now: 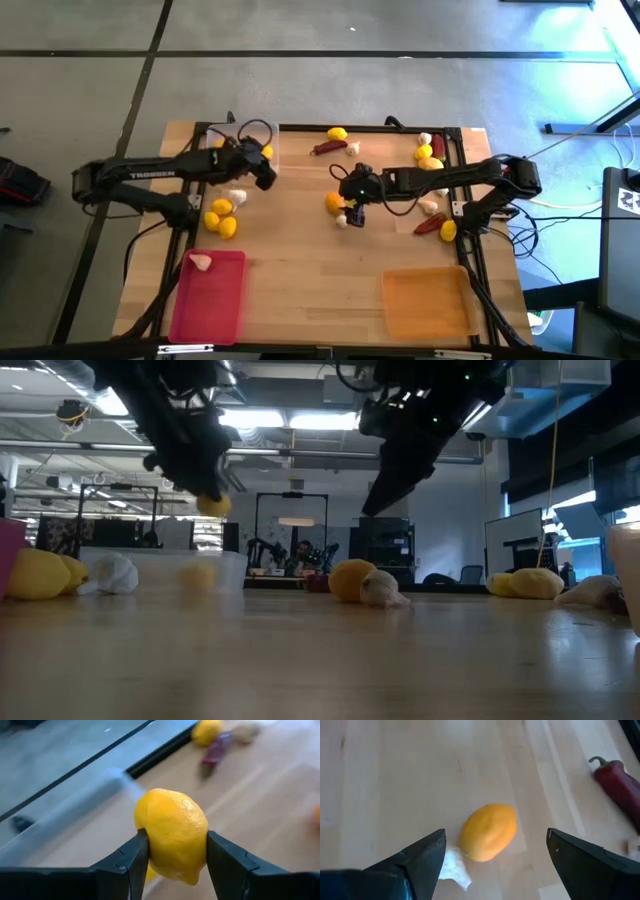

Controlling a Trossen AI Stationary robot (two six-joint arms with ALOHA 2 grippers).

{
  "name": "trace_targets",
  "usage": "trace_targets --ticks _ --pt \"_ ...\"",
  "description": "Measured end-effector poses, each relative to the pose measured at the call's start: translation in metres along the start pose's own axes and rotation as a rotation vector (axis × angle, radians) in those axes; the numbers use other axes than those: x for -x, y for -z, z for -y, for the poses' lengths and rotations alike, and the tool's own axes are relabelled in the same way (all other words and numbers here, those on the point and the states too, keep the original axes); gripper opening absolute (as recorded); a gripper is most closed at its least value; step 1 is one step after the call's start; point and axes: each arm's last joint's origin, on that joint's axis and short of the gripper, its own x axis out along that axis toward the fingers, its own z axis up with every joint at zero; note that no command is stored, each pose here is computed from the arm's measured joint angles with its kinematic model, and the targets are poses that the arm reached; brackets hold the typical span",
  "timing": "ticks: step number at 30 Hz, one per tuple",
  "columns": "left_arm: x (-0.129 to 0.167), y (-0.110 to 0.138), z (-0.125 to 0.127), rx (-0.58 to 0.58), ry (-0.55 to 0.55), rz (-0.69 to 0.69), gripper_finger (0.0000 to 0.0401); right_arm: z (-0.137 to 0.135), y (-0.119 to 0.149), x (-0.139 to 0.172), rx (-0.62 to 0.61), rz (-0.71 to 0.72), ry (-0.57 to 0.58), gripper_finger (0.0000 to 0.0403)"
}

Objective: Sort produce into baskets
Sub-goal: Put the yellow lemon into the left white bin

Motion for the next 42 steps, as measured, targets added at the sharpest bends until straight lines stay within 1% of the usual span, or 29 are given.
trace_targets --ticks 4,9,13,16,26,28,30,35,39,42 --pt "-0.010 0.002 -0.019 0.035 -0.088 -0.062 0.0168 0.009 -0.001 -0.006 -0.023 0.009 0.017 0.0337" --pt "-0.024 0.019 -0.035 0.076 -0.161 -0.145 0.0168 0.020 0.002 -0.012 -0.044 -0.018 0.033 0.0337" --pt "-0.030 0.031 -0.038 0.092 -0.165 -0.193 0.0169 0.026 0.003 -0.018 -0.055 -0.028 0.046 0.0337" --pt "-0.032 0.035 -0.039 0.087 -0.168 -0.207 0.0169 0.028 0.003 -0.024 -0.062 -0.024 0.029 0.0337" --pt "-0.034 0.039 -0.038 0.068 -0.137 -0.228 0.0171 0.029 0.004 -0.029 -0.075 -0.026 -0.007 0.0337" --pt "-0.034 0.039 -0.039 0.072 -0.142 -0.229 0.0183 0.029 0.004 -0.029 -0.077 -0.021 -0.014 0.0337" --pt "-0.035 0.039 -0.042 0.075 -0.149 -0.233 0.0204 0.029 0.004 -0.029 -0.088 -0.021 -0.014 0.0337" --pt "-0.037 0.038 -0.045 0.078 -0.139 -0.244 0.0252 0.029 0.003 -0.029 -0.156 -0.019 -0.004 0.0337" --pt "-0.037 0.038 -0.045 0.094 -0.140 -0.240 0.0265 0.029 0.004 -0.031 -0.208 -0.027 0.003 0.0337" --pt "-0.037 0.038 -0.045 0.098 -0.139 -0.239 0.0266 0.028 0.005 -0.033 -0.244 -0.034 -0.020 0.0337"
